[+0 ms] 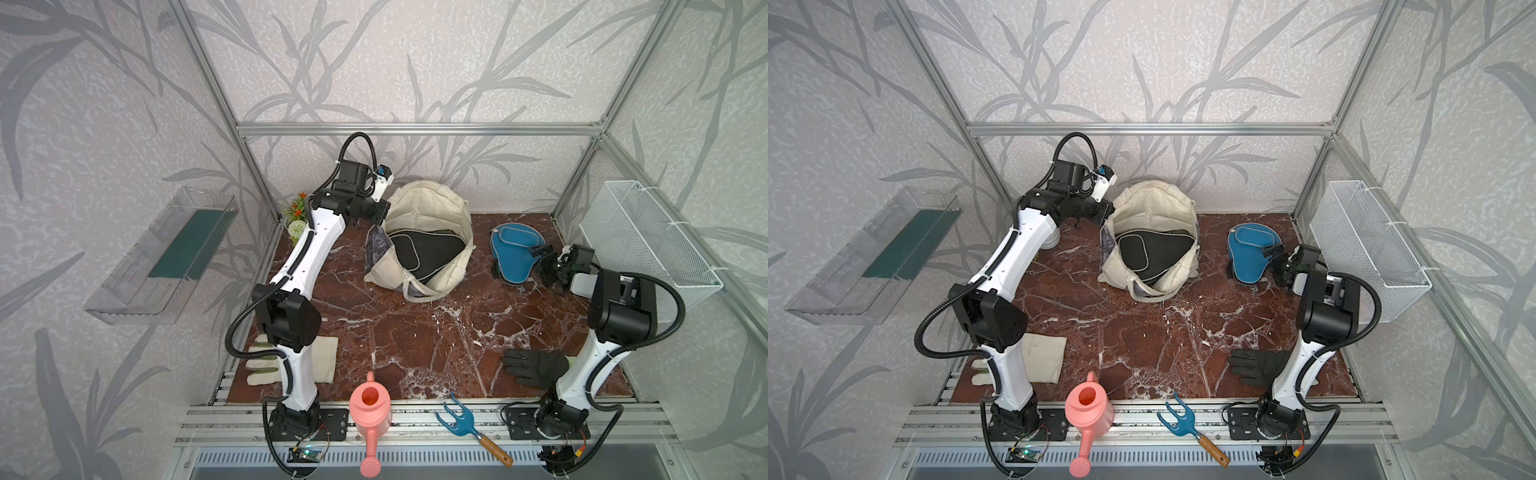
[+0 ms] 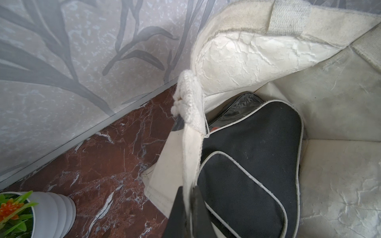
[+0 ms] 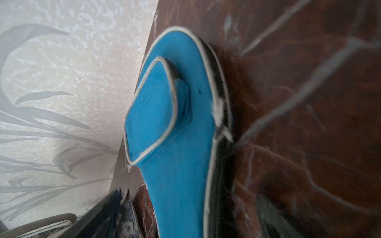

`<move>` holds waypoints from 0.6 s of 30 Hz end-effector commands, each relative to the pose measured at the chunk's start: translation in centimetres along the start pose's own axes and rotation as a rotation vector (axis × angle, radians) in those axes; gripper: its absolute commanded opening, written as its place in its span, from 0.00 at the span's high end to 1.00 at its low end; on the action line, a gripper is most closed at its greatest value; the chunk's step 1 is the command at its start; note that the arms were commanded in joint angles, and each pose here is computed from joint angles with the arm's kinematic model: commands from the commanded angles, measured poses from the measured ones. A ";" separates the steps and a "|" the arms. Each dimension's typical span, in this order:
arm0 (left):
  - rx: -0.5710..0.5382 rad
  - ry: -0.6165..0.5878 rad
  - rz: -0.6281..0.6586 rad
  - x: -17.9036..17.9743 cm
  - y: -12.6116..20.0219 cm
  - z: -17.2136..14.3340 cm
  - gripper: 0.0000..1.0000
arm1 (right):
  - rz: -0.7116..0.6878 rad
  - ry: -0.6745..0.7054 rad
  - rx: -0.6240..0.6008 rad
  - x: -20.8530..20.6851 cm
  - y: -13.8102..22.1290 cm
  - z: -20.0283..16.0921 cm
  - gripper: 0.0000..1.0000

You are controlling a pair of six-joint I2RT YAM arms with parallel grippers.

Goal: Remove the ping pong set from the canvas bag
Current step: Place the ping pong set at the center of the board.

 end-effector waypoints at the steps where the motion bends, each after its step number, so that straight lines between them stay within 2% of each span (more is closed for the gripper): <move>1: 0.010 -0.015 -0.019 -0.4 0.2 0.1 1.00 | -0.029 0.031 -0.069 0.3 2.7 -0.4 0.01; 7: -0.011 -0.020 -0.024 -0.6 0.6 0.5 1.00 | -0.017 0.051 -0.036 -0.2 6.5 -4.2 0.01; 10: -0.035 -0.027 -0.023 -0.6 1.2 1.0 1.00 | -0.020 0.144 0.001 0.8 8.3 -7.7 0.01; 14: -0.070 -0.043 -0.022 -0.7 1.9 1.8 1.00 | -0.024 0.434 0.054 5.2 11.3 -13.4 0.01; 18: -0.115 -0.055 -0.028 -0.7 2.6 2.9 1.00 | 0.022 0.750 0.026 10.6 15.7 -17.3 0.01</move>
Point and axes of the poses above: each gripper's point midway between its finger pads, its own y axis back along the fingers, its own x axis along the line the jaws close on, z = x × y, the point moved 8 cm from there along y, back along the fingers, and after that the axes turned 9 degrees about -y, right-handed, at the moved point
